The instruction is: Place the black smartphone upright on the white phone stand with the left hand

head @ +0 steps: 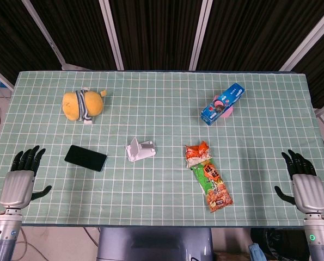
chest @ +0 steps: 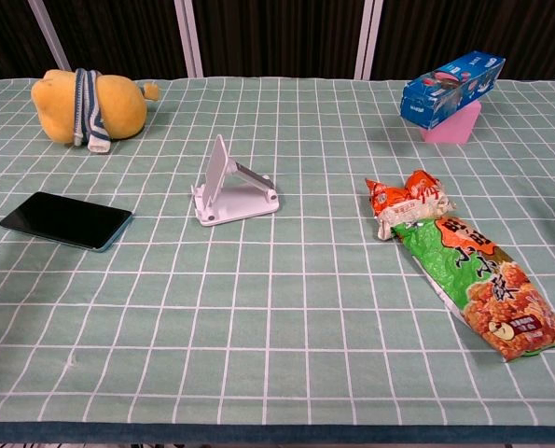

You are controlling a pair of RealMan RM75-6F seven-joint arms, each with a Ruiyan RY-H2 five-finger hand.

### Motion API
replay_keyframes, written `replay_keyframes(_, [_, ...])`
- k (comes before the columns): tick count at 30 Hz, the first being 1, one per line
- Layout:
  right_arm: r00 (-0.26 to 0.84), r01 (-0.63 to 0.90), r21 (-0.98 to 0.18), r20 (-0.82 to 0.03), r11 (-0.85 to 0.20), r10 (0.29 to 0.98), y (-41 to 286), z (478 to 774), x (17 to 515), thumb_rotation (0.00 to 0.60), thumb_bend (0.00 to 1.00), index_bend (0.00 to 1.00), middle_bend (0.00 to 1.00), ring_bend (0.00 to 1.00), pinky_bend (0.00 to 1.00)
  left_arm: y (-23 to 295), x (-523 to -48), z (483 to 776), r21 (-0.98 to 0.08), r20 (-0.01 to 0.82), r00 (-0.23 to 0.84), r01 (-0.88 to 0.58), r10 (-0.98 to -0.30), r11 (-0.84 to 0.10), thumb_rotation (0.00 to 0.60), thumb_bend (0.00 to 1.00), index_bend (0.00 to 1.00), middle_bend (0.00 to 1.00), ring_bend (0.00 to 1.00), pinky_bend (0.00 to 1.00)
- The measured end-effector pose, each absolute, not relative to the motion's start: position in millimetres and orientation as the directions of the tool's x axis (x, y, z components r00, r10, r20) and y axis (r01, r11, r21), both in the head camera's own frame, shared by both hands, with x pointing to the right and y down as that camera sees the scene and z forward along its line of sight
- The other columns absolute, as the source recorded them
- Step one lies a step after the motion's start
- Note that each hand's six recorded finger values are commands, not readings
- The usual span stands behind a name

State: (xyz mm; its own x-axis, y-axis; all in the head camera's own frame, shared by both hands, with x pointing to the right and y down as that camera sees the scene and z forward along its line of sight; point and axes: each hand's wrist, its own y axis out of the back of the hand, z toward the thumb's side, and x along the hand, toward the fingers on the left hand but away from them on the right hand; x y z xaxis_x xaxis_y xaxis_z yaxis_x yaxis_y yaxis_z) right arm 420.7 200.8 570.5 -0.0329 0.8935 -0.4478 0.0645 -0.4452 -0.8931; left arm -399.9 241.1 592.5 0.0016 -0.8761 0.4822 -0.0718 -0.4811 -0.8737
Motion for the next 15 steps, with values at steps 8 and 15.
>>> replay_keyframes(8, [-0.033,0.071,-0.894,-0.446,-0.443,0.895,202.1,569.3,421.2,0.6,0.39,0.0,0.0,0.0,0.13,240.4,-399.4,594.7,-0.871,0.487,0.004,-0.062,-0.873,-0.487,0.6,0.1,0.0,0.0,0.0,0.0])
replay_keyframes(15, [-0.034,0.07,-0.893,-0.448,-0.445,0.893,201.2,570.1,421.1,0.6,0.39,0.0,0.0,0.0,0.13,237.0,-397.7,601.4,-0.856,0.514,-0.001,-0.052,-0.858,-0.514,0.6,0.1,0.0,0.0,0.0,0.0])
